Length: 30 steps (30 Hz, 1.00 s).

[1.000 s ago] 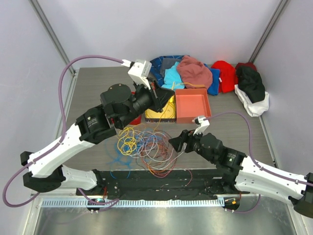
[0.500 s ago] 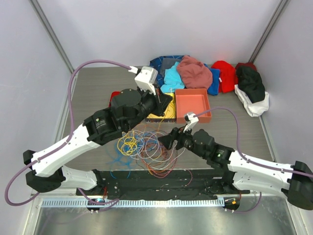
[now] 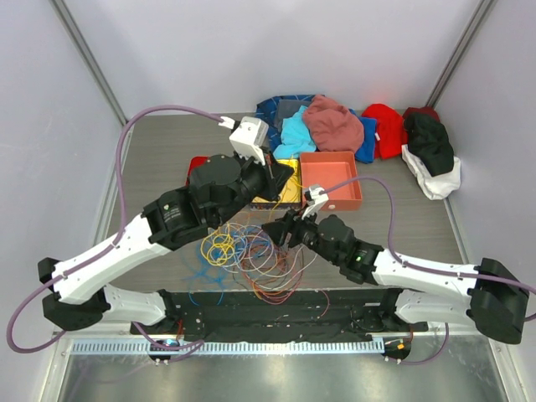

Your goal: Untangle the cables

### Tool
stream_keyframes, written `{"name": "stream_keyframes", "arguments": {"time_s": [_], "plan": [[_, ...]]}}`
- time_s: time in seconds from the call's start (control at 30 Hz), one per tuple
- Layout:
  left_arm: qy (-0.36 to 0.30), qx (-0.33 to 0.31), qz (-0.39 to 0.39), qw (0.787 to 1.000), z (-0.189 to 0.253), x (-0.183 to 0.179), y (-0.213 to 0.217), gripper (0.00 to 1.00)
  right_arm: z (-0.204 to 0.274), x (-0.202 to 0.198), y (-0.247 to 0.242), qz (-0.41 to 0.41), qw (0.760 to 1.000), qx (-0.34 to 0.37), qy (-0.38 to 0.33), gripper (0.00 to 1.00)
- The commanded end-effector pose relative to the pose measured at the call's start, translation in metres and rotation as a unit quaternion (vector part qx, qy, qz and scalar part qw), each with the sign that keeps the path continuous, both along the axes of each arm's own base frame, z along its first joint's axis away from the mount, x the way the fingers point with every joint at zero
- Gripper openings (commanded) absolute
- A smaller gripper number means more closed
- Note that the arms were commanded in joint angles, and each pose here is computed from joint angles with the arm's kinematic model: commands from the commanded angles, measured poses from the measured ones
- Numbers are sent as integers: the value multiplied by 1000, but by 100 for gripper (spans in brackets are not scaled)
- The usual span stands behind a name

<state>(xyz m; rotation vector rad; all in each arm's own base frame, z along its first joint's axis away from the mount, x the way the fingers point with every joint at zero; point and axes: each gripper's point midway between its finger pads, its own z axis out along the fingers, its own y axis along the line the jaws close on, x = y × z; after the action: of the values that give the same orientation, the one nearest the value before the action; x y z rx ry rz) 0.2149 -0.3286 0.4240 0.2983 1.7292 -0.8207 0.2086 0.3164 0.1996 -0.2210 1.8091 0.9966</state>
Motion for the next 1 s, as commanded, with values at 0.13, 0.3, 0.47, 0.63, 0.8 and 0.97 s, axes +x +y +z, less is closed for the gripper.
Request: {"name": "stream_keyframes", "arguments": {"time_s": [0.13,0.3,0.47,0.63,0.8,0.97], "plan": [[6,-41,0,999,7,-9,10,0,49,19,11,-28,997,49,-50,1],[26,-52,31,998,-18,-17,45,14,58,22,-24,-81,995,9,-55,1],[58,-44,90,993,-78,-23,94,46,80,15,-71,-131,989,-1,-70,1],[93,-21,121,988,-128,-30,119,96,103,11,-97,-155,984,-14,-86,1],[112,-7,123,986,-156,-34,122,100,123,9,-106,-162,982,-24,-95,1],[138,-3,97,986,-179,-42,111,100,138,6,-113,-163,981,-22,-101,1]]}}
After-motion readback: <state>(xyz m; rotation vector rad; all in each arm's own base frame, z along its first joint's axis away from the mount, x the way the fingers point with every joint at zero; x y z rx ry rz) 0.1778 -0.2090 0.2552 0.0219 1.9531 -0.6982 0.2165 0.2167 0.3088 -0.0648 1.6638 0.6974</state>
